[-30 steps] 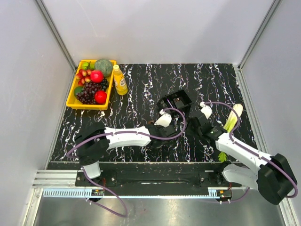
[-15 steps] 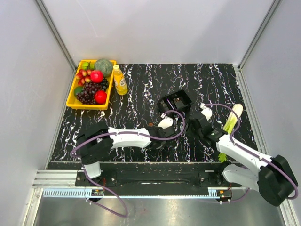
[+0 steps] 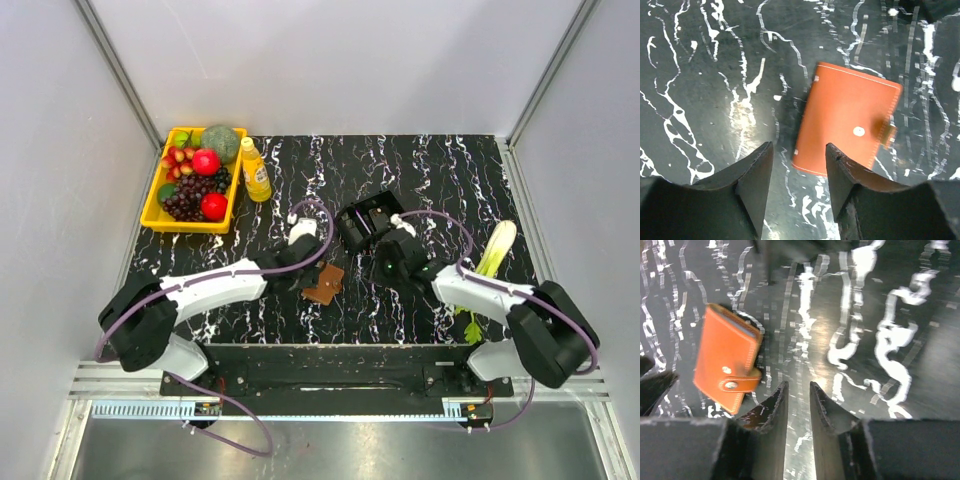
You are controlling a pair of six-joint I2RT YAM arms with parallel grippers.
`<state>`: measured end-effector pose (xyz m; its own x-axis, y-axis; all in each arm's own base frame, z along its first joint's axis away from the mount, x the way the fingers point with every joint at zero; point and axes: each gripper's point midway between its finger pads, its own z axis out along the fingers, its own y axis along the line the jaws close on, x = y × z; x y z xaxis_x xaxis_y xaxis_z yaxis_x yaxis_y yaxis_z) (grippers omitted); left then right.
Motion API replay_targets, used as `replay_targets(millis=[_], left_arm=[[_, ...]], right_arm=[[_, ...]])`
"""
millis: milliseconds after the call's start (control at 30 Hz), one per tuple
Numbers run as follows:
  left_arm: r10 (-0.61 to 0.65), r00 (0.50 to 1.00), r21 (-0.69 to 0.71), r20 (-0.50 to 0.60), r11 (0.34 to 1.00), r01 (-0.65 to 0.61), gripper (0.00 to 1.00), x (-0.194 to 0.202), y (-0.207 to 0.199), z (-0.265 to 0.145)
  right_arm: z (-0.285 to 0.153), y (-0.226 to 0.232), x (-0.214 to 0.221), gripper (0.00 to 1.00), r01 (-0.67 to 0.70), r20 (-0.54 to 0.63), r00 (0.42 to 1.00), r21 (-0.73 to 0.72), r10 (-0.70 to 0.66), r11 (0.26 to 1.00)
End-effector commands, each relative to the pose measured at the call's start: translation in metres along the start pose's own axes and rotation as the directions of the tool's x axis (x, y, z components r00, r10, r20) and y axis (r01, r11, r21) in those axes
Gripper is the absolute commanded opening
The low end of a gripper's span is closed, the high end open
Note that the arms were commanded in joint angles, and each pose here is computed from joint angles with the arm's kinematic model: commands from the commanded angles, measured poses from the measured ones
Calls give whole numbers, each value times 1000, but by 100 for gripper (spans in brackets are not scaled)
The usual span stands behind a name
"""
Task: Put the credit cards into the card holder
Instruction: Close the card holder at the center of the board.
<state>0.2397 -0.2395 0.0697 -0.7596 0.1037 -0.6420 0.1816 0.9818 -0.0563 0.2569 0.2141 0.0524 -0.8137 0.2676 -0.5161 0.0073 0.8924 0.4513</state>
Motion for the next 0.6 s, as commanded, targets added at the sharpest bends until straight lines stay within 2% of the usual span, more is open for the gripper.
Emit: replay_targets(millis=[0, 67, 200, 333, 500, 567], left_arm=[[-61, 997, 92, -45, 994, 65, 48, 3, 6, 18], [-62, 997, 122, -52, 990, 68, 44, 6, 4, 22], [-55, 997, 161, -55, 985, 63, 44, 10, -3, 27], [-65, 996, 181, -63, 981, 76, 46, 15, -5, 30], [-89, 993, 169, -74, 981, 101, 48, 22, -3, 33], [-100, 992, 152, -75, 982, 110, 48, 23, 0, 34]], right_arm=[[10, 66, -6, 27, 83, 5, 996, -198, -84, 977], [18, 76, -2, 25, 84, -26, 995, -219, -92, 972], [27, 92, -1, 22, 46, -50, 997, -270, -62, 962], [29, 85, -5, 23, 75, -26, 996, -225, -83, 971], [20, 85, 10, 23, 66, -70, 994, -269, -88, 961], [18, 78, 14, 20, 64, -75, 994, -243, -85, 968]])
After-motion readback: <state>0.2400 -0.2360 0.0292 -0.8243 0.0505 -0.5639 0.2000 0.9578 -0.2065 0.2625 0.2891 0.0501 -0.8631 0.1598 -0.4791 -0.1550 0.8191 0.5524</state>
